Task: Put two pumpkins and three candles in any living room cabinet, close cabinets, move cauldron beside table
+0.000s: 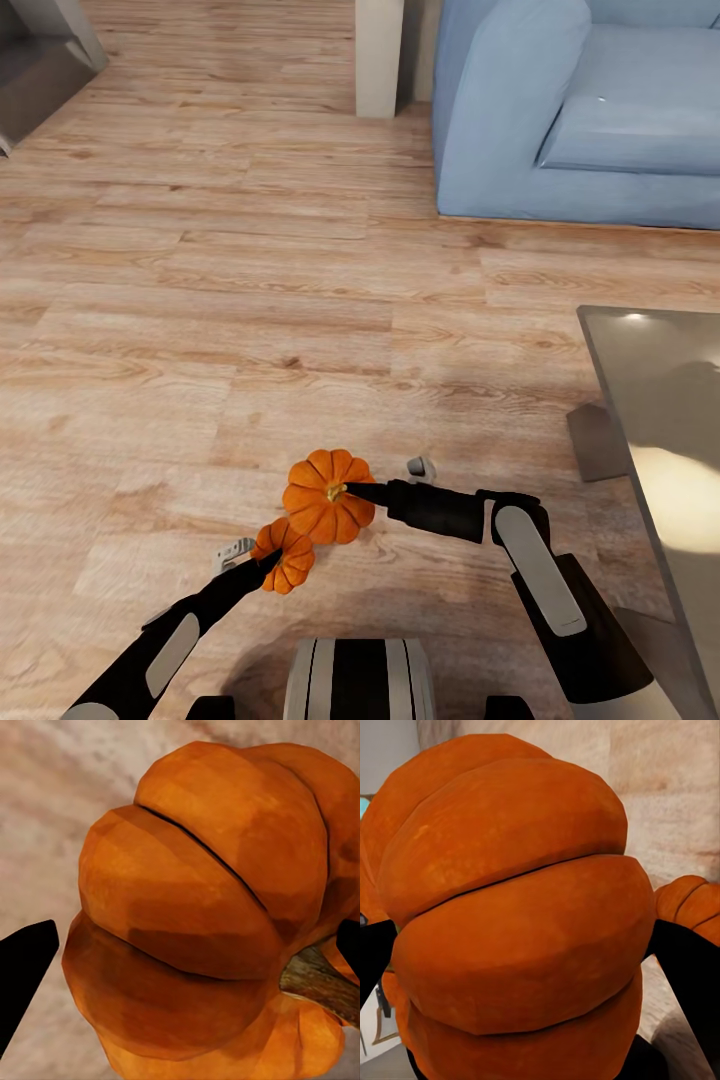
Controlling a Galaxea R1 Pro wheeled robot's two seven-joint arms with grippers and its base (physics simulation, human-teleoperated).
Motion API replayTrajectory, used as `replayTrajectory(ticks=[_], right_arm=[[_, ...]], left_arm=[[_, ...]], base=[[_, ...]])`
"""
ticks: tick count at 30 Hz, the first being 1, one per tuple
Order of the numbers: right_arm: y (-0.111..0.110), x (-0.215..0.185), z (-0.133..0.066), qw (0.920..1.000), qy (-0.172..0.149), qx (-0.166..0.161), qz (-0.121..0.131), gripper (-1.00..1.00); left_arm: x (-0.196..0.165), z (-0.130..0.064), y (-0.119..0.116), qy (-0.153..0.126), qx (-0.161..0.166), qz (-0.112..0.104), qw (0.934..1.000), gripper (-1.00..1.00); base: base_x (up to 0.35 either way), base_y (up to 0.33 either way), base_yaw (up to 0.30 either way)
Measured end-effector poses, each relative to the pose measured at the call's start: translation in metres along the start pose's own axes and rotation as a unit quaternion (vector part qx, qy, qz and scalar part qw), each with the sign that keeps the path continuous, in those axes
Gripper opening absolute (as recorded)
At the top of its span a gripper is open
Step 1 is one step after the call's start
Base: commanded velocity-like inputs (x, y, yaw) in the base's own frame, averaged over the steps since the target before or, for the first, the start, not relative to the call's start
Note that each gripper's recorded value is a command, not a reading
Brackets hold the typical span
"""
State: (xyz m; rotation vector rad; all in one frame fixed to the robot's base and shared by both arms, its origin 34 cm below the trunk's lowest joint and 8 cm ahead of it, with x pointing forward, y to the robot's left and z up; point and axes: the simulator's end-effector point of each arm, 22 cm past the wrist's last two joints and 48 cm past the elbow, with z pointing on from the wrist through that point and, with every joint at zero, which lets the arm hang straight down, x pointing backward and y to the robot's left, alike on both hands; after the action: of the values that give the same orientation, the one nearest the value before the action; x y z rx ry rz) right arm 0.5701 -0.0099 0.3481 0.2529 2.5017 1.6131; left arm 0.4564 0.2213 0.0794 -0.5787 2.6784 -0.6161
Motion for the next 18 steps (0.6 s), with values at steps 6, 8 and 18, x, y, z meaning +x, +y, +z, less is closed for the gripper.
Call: replayTrajectory(ticks=[6,8,18], right_arm=[[0.000,0.001,0.000,1.0000,0.001,0.000,0.001,-1.00],[0.004,-0.001,-0.002,1.0000,0.000,-0.001,-0.003,-1.00],[0.023,-0.007,-0.009,0.9997,-0.009,-0.006,-0.021,-1.00]], left_arm=[[0.000,0.000,0.000,0.000,0.000,0.001,1.0000,-1.00],[0.002,-0.002,0.003,0.002,-0.003,-0.003,1.0000,-1.00],[-0.014,-0.010,-0.006,-0.011,0.001,0.008,0.9999,-1.00]], base=[[0.000,0.000,0.000],[0.000,0.000,0.000],[0.000,0.000,0.000]])
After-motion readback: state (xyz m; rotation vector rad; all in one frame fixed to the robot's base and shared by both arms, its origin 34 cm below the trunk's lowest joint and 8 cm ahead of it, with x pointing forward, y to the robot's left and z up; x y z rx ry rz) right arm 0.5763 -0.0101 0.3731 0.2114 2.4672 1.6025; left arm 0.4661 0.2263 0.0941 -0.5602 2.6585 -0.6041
